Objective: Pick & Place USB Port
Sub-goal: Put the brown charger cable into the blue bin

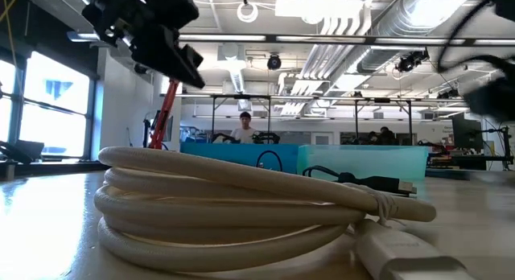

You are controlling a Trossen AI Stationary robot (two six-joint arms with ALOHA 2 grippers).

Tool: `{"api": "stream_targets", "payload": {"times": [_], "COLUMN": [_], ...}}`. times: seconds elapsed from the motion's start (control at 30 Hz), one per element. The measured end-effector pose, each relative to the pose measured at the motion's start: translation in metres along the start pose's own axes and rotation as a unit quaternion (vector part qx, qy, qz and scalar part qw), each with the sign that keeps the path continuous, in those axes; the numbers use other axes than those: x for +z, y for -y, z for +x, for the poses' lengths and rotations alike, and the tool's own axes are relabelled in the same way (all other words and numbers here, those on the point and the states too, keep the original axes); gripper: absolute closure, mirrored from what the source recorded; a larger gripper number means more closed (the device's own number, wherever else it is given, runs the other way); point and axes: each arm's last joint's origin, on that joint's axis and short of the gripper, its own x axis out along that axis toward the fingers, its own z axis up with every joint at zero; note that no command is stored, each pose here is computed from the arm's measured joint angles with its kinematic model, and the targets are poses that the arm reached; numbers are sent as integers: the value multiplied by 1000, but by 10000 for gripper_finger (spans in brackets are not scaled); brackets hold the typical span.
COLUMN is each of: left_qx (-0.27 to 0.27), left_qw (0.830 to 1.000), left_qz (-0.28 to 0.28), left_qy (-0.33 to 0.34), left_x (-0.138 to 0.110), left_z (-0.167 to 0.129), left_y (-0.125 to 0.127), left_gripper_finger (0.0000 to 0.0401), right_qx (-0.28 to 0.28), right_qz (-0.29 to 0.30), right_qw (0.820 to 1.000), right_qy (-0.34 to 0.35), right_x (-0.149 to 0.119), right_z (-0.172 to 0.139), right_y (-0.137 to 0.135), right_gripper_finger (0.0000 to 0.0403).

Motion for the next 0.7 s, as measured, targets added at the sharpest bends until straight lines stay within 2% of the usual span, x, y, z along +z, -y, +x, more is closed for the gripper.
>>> {"api": "stream_targets", "payload": {"times": [0.17,0.3,0.47,0.53,0.7], "left_qx": [-25,-46,-39,-14,42], "left_qw": [995,981,958,951,949], "left_qz": [58,124,200,229,245], "left_qy": [78,140,203,209,192], "left_x": [15,28,42,44,44], "left_z": [0,0,-2,-2,-2], "left_y": [4,16,27,29,27], "left_gripper_finger": [281,281,281,281,281], "right_qx": [0,-10,-38,-56,-126], "right_qz": [-11,-42,-90,-110,-147], "right_qw": [994,977,937,920,873], "right_qy": [107,210,335,373,447], "right_x": [10,15,23,26,33], "right_z": [-54,-99,-144,-156,-173], "right_y": [-13,-24,-33,-34,-36], "right_gripper_finger": [372,372,372,372,372]}}
